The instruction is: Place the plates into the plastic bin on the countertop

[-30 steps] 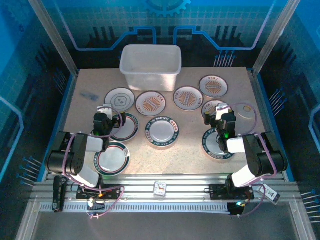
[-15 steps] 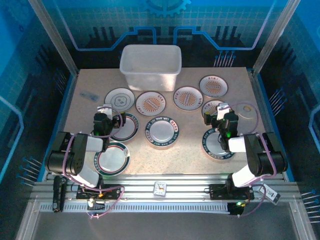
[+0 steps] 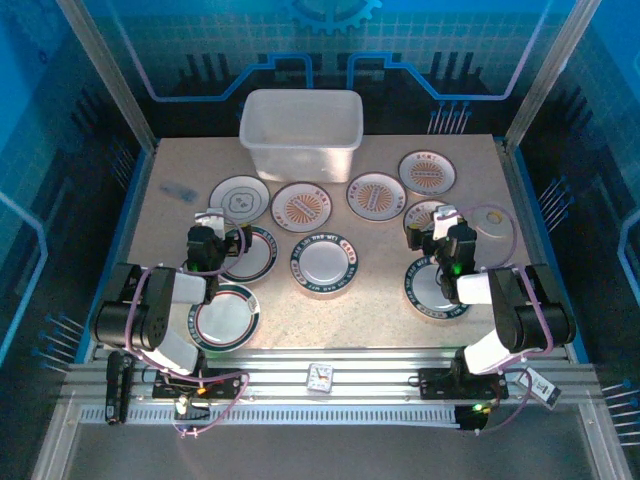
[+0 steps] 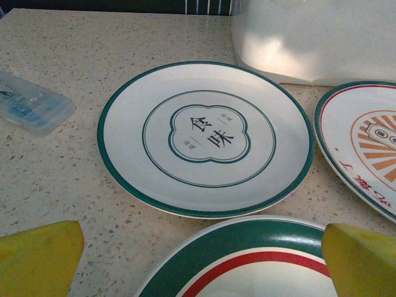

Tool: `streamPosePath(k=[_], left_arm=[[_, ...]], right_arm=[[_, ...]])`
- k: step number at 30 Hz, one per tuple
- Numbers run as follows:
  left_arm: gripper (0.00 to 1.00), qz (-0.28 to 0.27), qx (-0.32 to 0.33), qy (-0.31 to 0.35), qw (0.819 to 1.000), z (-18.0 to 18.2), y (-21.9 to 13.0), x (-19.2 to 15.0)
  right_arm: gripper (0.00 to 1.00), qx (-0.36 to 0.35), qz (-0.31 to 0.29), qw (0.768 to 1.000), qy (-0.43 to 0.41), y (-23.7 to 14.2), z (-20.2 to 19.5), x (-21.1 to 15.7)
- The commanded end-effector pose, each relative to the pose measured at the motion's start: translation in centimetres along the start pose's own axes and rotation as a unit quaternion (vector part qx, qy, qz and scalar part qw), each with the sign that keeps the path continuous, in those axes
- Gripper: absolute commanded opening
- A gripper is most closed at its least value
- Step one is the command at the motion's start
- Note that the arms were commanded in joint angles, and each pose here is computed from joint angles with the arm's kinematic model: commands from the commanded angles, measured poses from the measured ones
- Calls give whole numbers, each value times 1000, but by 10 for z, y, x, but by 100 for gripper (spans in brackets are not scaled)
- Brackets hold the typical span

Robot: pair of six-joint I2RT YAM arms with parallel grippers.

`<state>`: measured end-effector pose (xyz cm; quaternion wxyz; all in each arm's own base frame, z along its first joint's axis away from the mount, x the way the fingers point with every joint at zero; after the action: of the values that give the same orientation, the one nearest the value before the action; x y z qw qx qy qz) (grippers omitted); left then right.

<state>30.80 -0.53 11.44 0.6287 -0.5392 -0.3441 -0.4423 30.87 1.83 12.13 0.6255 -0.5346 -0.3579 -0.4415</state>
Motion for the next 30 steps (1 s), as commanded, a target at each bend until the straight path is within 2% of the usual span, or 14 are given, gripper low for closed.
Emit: streamPosePath(k=[1, 5, 8, 13, 15, 20, 25, 27, 30], left_arm=[[99, -28, 10, -7, 1000, 7, -2, 14], [99, -17, 22, -15, 1000, 14, -14, 35], [100, -26, 28, -26, 999, 21, -32, 62], [99, 22, 19, -77, 997, 30, -61, 106], [99, 38, 3, -104, 994, 31, -74, 123], [100, 97, -87, -154, 979, 22, -94, 150], [99, 105, -128, -184, 969, 16, -100, 157], [99, 111, -145, -193, 964, 13, -97, 159], [99, 127, -158, -204, 958, 11, -87, 159]], right_arm=[[96, -6, -25, 1000, 1, -7, 4, 21], [95, -4, -22, 1000, 0, -23, 14, 56], [92, 36, -10, 999, 25, -37, 31, 84], [82, 82, 128, 987, 56, -41, 76, 103], [78, 108, 179, 975, 78, -37, 100, 101], [69, 145, 288, 940, 114, -19, 153, 80], [67, 167, 341, 912, 157, 3, 187, 61], [65, 169, 372, 895, 181, 15, 197, 51], [63, 162, 390, 884, 200, 32, 211, 40]])
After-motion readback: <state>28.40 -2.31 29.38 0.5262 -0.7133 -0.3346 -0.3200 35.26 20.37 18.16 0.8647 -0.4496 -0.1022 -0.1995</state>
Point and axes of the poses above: each hand's point on the last joint's axis, 136 mm out from that joint toward the fingers, its own y axis out along the fingers, its own z axis along the line the jaws close on, x = y × z, the point moved 9 cm from there along -y, back along the fingers, and after that the axes turned 15 degrees about y, right-handed, at the moved point
